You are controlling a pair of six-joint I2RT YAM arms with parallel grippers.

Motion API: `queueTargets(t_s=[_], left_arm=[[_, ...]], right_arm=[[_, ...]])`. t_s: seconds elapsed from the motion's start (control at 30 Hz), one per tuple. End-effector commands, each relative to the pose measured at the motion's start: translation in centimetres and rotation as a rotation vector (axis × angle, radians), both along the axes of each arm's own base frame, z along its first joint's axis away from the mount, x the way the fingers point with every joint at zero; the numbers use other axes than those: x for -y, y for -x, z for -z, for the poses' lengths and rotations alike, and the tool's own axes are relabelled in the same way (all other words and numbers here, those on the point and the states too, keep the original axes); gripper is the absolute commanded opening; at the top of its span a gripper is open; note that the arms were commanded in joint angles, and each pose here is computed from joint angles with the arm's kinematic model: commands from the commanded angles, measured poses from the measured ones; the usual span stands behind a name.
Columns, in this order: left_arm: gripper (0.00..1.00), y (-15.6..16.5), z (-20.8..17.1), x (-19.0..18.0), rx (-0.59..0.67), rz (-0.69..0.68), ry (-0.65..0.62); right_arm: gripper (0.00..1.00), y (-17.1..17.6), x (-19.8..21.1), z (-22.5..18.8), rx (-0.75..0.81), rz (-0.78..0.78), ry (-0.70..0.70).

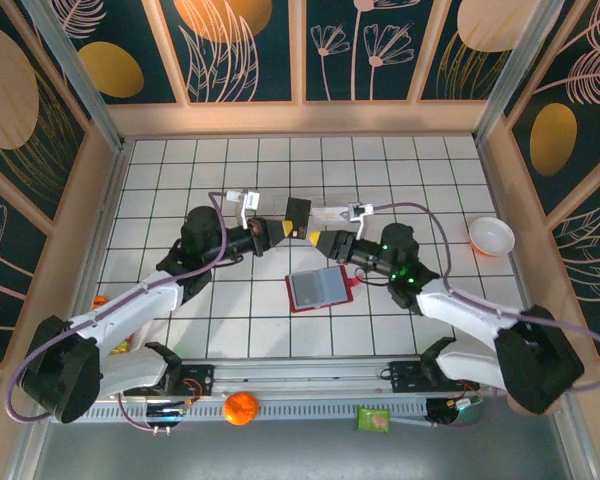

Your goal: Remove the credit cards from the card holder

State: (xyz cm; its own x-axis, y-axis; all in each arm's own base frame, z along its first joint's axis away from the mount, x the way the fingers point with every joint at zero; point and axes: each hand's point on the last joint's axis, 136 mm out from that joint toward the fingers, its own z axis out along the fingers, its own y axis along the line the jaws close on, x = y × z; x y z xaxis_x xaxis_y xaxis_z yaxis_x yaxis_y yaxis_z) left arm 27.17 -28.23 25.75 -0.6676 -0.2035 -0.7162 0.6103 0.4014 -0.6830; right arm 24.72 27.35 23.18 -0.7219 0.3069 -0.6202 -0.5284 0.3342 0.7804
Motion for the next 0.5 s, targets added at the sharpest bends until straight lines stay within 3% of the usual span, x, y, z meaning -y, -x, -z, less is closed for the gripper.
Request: queueTargets(t_s=[0.0, 0.23, 0.47], left_arm=[[0.0, -1.1, 1.8, -0.7, 0.031, -0.026, -0.212], [0.0, -5.1, 2.3, -1.8, 0.179, -0.072, -0.558], [0.0, -4.9, 1.5, -1.4, 0.539, 0.103, -0.738]], right_arm=[[0.35, -0.1, 2.3, 0.5, 0.025, 0.069, 0.105], [0.33, 0.1, 5.6, 1.6, -0.005, 0.153, 0.126], [0.32, -0.3, 7.5, 1.5, 0.0, 0.196, 0.115]])
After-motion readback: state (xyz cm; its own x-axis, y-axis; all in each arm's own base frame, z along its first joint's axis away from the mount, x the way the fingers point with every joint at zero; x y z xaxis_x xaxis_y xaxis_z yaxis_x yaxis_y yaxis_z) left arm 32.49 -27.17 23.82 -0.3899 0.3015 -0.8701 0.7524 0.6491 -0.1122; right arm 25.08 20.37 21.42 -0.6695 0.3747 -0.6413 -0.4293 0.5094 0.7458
